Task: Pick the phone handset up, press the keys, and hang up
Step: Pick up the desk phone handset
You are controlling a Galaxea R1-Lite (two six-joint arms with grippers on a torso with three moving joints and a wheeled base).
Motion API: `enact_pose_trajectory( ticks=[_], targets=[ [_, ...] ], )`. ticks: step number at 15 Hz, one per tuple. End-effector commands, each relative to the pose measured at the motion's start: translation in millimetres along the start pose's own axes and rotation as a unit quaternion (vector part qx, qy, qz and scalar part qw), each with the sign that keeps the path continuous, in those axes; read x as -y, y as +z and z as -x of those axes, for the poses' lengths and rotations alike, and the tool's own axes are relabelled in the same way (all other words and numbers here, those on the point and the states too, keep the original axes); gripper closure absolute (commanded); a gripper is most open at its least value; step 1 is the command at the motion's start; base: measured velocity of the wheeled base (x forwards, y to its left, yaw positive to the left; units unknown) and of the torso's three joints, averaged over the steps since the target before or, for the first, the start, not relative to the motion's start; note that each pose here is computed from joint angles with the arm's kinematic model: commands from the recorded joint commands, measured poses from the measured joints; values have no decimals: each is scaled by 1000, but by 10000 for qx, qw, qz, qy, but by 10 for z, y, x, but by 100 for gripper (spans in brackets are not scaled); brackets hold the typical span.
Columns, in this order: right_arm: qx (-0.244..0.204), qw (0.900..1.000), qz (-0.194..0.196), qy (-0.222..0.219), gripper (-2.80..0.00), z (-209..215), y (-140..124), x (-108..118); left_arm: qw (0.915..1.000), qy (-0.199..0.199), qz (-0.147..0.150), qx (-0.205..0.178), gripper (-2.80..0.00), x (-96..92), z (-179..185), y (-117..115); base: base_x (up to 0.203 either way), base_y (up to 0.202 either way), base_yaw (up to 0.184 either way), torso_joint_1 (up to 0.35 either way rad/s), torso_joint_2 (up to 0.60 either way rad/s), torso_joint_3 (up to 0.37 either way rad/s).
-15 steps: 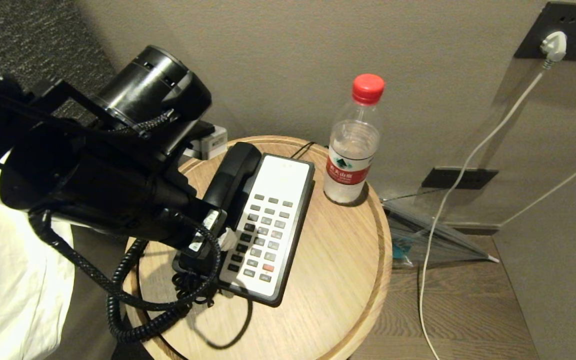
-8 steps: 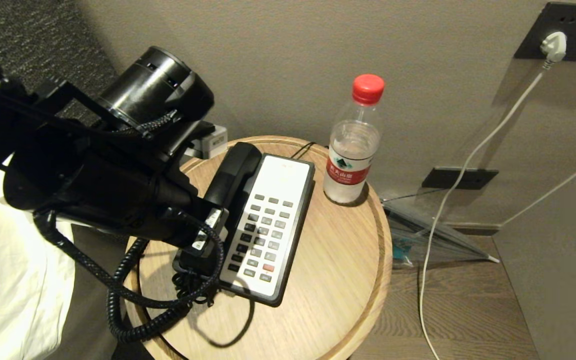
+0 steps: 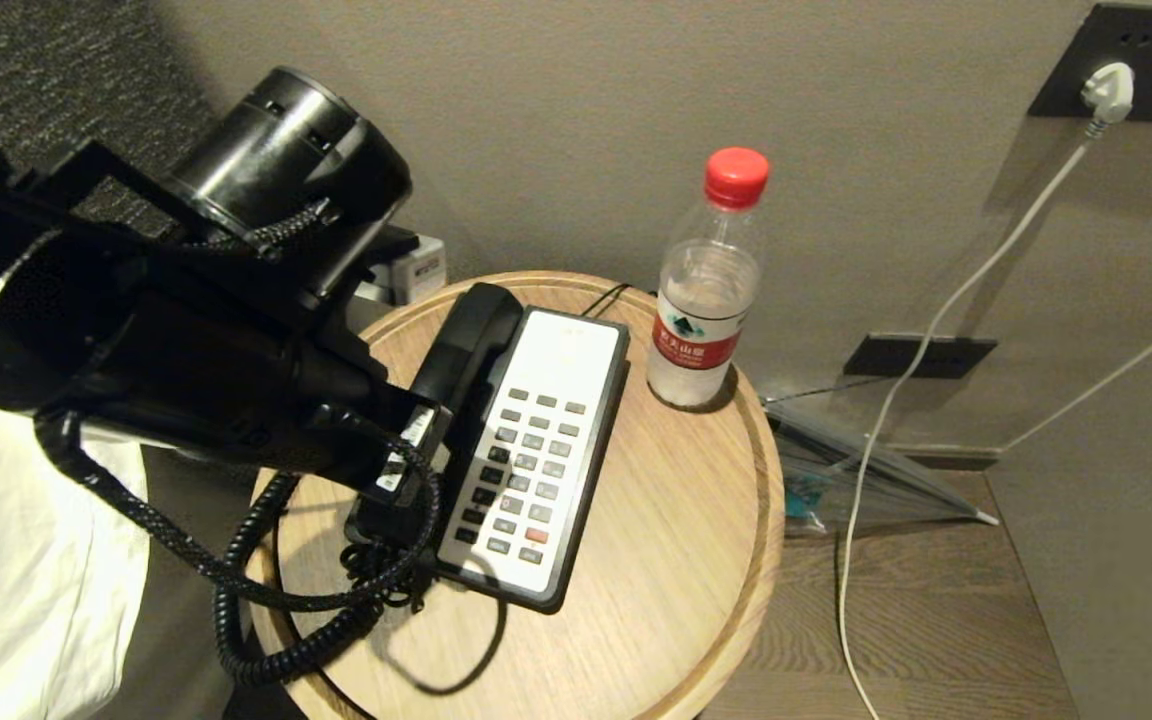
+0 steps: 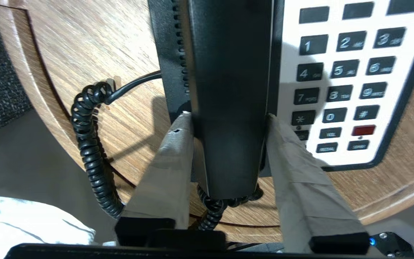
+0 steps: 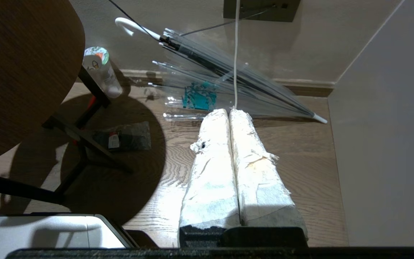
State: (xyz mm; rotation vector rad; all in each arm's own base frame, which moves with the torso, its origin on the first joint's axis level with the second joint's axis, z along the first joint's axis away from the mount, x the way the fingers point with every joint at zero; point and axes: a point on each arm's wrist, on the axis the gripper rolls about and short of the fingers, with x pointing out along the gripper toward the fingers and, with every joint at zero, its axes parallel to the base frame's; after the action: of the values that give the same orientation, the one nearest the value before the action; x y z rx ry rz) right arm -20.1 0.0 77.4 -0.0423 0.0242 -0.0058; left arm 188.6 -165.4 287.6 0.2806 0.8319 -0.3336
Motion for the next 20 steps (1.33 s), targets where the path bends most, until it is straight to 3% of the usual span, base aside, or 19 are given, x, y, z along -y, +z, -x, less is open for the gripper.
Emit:
enact_pose_trajectory(
  ticks=[1, 12, 20],
  targets=[
    [5, 10000, 3, 1, 0, 0, 1, 0, 9999, -17, 39, 134, 0, -34, 111, -16, 0, 0, 0, 0, 0, 0],
    [-2, 10000, 3, 1, 0, -1, -3, 0, 10000, 19, -17, -57, 0, 7, -10, -31, 0, 0, 0, 0, 0, 0],
    [-5, 10000, 3, 1, 0, -1, 0, 0, 10000, -43, 38, 59, 0, 42, -91, 30, 0, 0, 0, 0, 0, 0]
  ],
)
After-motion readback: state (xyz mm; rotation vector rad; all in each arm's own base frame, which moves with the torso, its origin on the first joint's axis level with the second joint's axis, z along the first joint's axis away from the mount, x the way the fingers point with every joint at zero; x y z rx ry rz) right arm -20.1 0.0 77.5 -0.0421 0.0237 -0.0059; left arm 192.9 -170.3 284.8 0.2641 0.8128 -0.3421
